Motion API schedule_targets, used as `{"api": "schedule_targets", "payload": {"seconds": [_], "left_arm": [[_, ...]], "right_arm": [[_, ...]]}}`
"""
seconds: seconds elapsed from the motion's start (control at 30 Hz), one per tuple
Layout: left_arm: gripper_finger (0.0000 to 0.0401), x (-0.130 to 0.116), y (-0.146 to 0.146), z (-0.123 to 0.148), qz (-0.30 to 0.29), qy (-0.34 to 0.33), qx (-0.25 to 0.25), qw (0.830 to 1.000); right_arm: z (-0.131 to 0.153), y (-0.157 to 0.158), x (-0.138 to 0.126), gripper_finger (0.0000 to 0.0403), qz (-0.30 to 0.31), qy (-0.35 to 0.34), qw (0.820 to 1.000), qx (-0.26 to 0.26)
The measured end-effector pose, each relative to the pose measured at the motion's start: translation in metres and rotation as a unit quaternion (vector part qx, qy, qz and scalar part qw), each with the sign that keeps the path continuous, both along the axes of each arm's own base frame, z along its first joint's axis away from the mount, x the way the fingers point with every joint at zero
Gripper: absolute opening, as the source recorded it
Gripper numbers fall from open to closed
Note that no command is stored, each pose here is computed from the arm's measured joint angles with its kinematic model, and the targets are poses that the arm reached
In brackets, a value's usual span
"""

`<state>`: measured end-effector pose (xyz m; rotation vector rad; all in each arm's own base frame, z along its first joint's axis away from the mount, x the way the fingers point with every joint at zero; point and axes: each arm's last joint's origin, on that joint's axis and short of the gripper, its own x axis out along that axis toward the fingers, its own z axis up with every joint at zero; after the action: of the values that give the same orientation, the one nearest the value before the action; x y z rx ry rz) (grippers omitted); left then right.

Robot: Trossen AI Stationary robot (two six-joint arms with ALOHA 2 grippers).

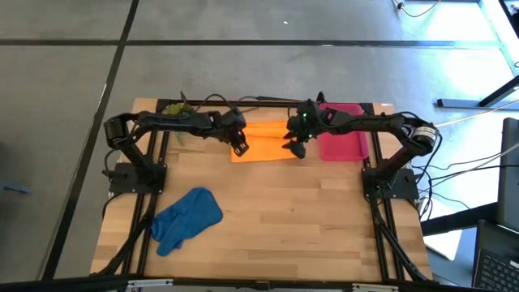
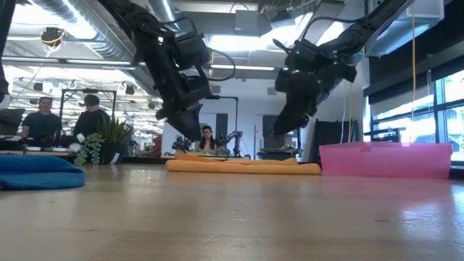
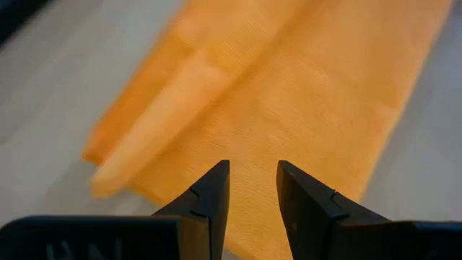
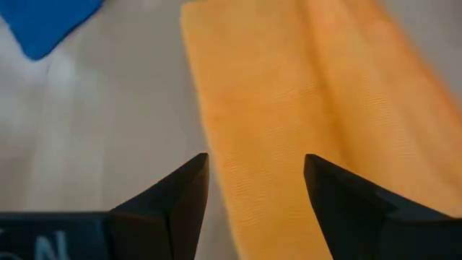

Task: Roll microfiber towels into tight, uniform cylinder then place into a basket
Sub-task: Fold the orange microfiber towel

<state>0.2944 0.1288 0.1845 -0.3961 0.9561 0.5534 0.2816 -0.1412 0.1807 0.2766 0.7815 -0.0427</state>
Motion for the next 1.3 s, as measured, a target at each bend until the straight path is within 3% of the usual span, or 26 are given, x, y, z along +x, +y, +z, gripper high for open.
{"api": "schedule_targets", "payload": {"seconds": [0.17,0.5,0.77,1.07,1.3], "left_arm": [[0.0106,0.007,-0.006,-0.017,-0.046,0.035,0.007,0.998],[0.0106,0.014,-0.007,-0.05,-0.043,0.076,-0.029,0.996],[0.0106,0.018,-0.028,-0.051,-0.06,0.088,-0.046,0.993],[0.0105,0.028,-0.064,-0.052,-0.082,0.074,-0.079,0.991],[0.0105,0.035,-0.072,-0.036,-0.085,0.045,-0.084,0.992]], "right_arm": [[-0.016,0.012,0.009,0.0227,0.02,0.027,0.999,0.018],[-0.039,0.011,0.012,0.0227,-0.017,0.078,0.996,0.024],[-0.059,0.006,0.014,0.0227,-0.05,0.123,0.991,-0.009],[-0.062,0.0,0.019,0.0227,-0.08,0.113,0.989,-0.054],[-0.053,-0.004,0.026,0.0227,-0.104,0.116,0.987,-0.037]]}}
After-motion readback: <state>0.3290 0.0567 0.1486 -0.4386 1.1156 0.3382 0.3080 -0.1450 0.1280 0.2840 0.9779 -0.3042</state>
